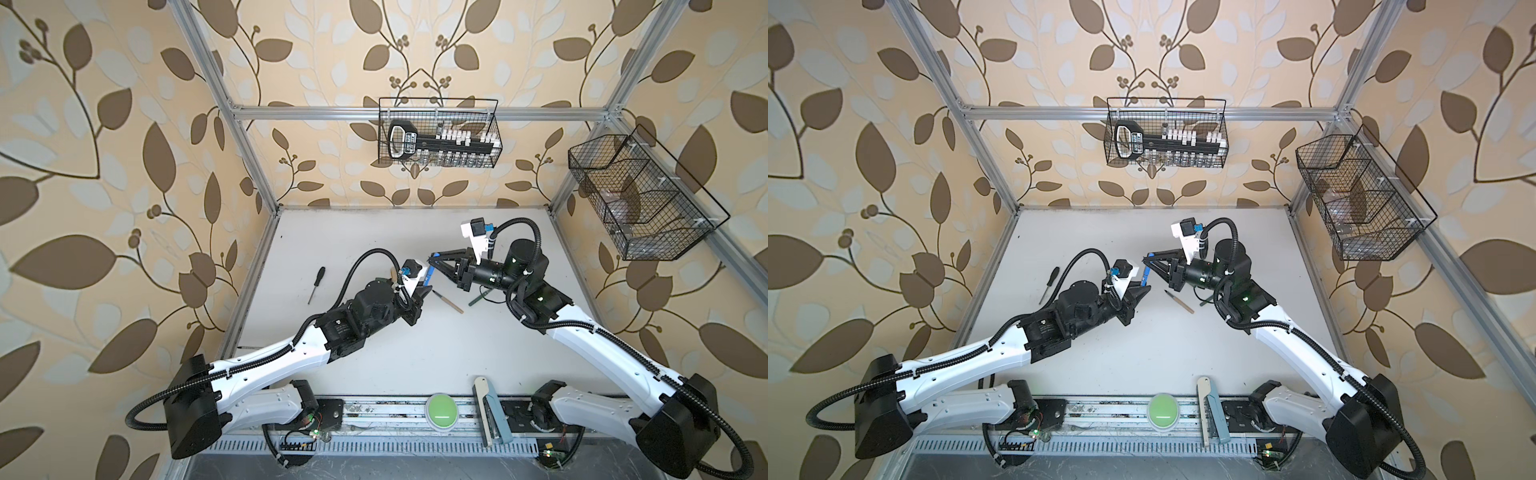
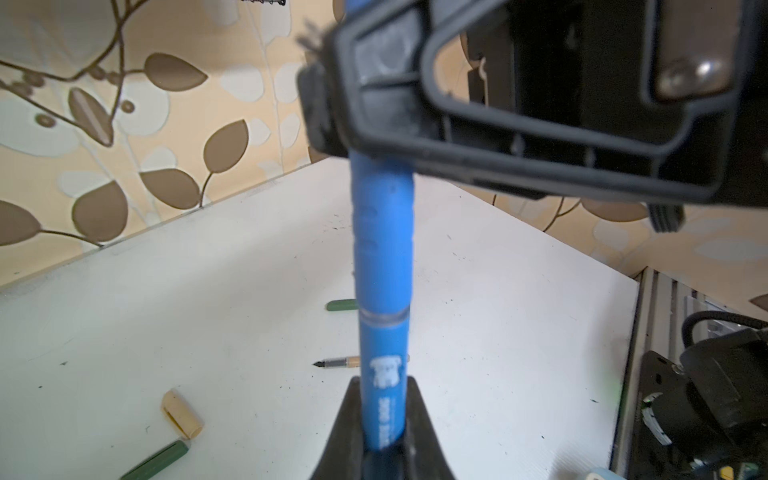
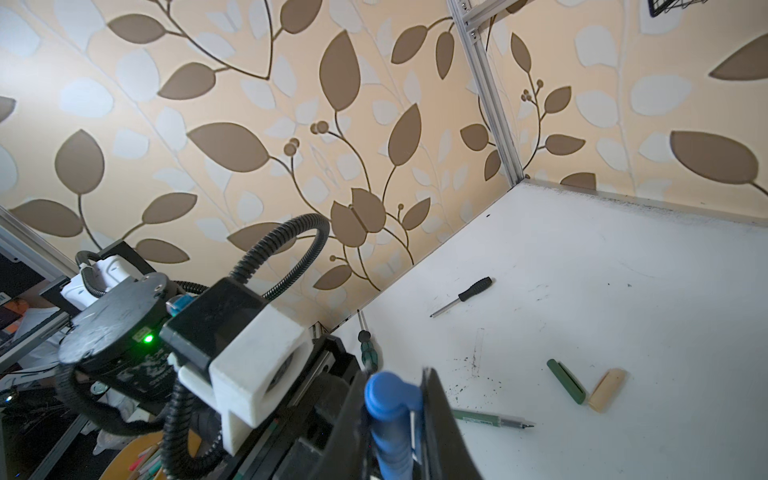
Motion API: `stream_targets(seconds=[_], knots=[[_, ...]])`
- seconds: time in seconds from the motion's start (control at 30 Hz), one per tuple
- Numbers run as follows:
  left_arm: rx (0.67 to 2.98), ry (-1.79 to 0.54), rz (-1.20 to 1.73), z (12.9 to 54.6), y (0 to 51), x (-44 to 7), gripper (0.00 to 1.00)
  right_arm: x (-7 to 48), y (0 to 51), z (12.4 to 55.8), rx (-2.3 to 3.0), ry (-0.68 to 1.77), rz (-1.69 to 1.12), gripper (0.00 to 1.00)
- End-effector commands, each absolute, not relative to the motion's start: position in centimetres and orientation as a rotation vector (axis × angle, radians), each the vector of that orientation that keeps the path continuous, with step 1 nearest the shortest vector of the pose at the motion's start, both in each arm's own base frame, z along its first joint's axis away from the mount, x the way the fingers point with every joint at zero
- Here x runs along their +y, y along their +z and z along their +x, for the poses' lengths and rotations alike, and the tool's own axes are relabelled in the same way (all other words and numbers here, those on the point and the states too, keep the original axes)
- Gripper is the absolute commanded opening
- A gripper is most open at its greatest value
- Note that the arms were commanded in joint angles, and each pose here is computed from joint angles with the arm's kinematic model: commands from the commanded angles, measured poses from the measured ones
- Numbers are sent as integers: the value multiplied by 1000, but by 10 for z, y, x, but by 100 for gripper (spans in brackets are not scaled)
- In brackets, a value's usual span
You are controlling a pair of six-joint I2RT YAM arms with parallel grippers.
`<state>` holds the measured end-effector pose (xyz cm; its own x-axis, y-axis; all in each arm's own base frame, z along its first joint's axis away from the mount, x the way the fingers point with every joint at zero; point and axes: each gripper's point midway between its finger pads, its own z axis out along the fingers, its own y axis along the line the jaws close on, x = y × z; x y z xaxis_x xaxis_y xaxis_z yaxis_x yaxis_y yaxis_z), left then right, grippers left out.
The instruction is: Insert the pens into the pen caps
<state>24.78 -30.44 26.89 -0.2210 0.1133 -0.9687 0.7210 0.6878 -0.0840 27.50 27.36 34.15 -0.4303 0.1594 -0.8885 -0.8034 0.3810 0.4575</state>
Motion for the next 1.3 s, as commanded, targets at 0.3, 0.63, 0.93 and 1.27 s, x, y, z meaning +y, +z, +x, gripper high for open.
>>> stream_targets(seconds=[0.3,0.63,0.93,1.27], knots=[[1330,-588,533,276,403,-289,0,284,297,246,1835,1358,-671,0],[1244,-622,543,283,435,-282,0,295,265,225,1937,1427,-740,0],[1181,-646,544,283,458,-278,0,299,232,211,2048,1402,-770,0],[1294,-788,619,280,428,-291,0,284,279,238,1883,1335,-692,0]])
